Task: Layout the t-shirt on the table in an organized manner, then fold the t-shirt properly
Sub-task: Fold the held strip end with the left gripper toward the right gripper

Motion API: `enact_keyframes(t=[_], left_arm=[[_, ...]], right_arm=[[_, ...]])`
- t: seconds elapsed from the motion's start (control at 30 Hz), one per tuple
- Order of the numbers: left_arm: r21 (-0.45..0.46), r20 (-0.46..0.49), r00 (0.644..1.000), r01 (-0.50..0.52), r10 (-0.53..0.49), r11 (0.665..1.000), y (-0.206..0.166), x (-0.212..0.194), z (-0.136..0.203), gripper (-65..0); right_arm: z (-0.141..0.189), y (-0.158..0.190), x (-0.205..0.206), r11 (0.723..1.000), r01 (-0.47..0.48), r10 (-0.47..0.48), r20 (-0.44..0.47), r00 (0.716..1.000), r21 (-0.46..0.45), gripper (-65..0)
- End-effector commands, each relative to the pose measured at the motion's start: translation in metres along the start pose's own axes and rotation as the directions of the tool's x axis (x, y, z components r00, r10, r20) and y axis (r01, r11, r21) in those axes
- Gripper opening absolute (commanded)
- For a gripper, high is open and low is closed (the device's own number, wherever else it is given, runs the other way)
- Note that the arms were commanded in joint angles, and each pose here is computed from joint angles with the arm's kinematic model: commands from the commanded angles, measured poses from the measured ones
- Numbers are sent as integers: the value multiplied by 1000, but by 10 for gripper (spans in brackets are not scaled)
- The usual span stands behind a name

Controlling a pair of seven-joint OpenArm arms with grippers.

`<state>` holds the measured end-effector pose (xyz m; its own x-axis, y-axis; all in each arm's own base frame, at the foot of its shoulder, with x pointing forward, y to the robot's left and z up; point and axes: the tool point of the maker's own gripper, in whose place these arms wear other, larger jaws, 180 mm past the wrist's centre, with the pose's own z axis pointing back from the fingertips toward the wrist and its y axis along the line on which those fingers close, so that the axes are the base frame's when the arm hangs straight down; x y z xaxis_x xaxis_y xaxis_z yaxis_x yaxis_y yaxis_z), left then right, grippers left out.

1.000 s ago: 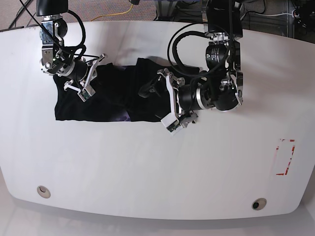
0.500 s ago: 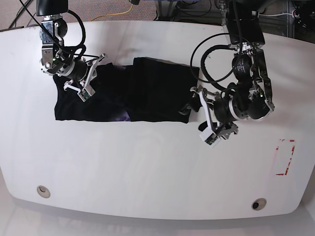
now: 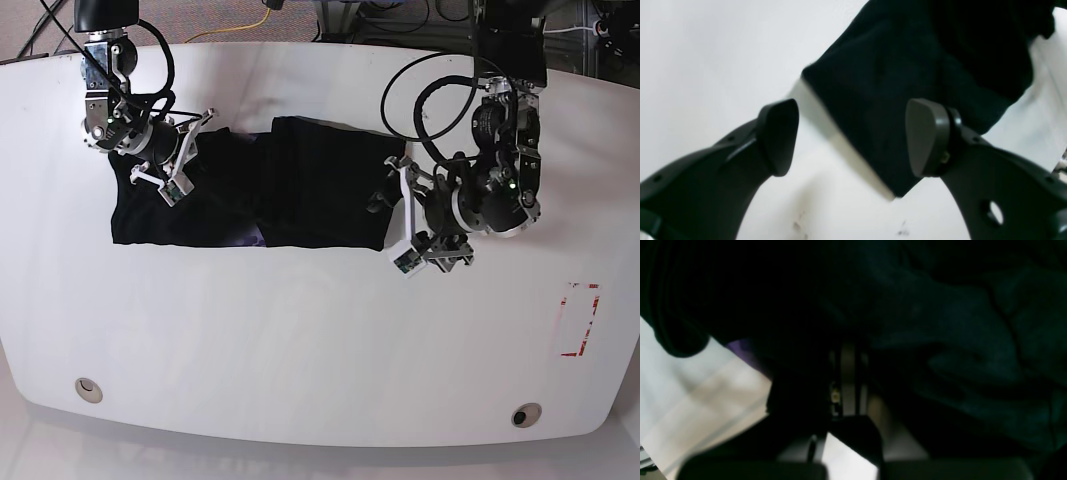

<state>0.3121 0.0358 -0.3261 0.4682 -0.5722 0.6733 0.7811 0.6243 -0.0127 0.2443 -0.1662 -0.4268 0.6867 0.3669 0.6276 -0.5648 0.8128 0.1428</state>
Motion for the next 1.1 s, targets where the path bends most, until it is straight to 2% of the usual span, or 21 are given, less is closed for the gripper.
enact_keyframes(t=[0.0, 0.17, 0.33, 0.5, 0.77, 0.93, 1.07], left_arm=[[-26, 71, 997, 33, -31, 999, -12, 25, -1, -179], [-35, 64, 995, 76, -73, 997, -29, 35, -13, -161], [-92, 98, 989, 115, -106, 989, -58, 56, -23, -75], [-132, 133, 987, 109, -92, 985, -76, 74, -31, -26], [-202, 31, 998, 52, -47, 978, -83, 64, -69, -24], [-242, 47, 999, 27, -16, 970, -91, 61, -83, -24], [-283, 40, 999, 41, -31, 958, -106, 57, -93, -24]], right_arm=[[1, -2, -7, 1000, -21, 20, -45, 999, -10, -645], [-1, 2, -6, 1000, -13, 13, -38, 999, -3, -645], [-2, 2, -5, 1000, -13, 12, -37, 999, -2, -645], [-2, 5, -3, 1000, -15, 15, -28, 999, 1, -645], [-1, 4, -2, 1000, -20, 20, -27, 999, -1, -645], [-1, 4, -2, 1000, -21, 21, -28, 999, -2, -645], [0, 3, -2, 1000, -21, 21, -28, 999, -4, -645]])
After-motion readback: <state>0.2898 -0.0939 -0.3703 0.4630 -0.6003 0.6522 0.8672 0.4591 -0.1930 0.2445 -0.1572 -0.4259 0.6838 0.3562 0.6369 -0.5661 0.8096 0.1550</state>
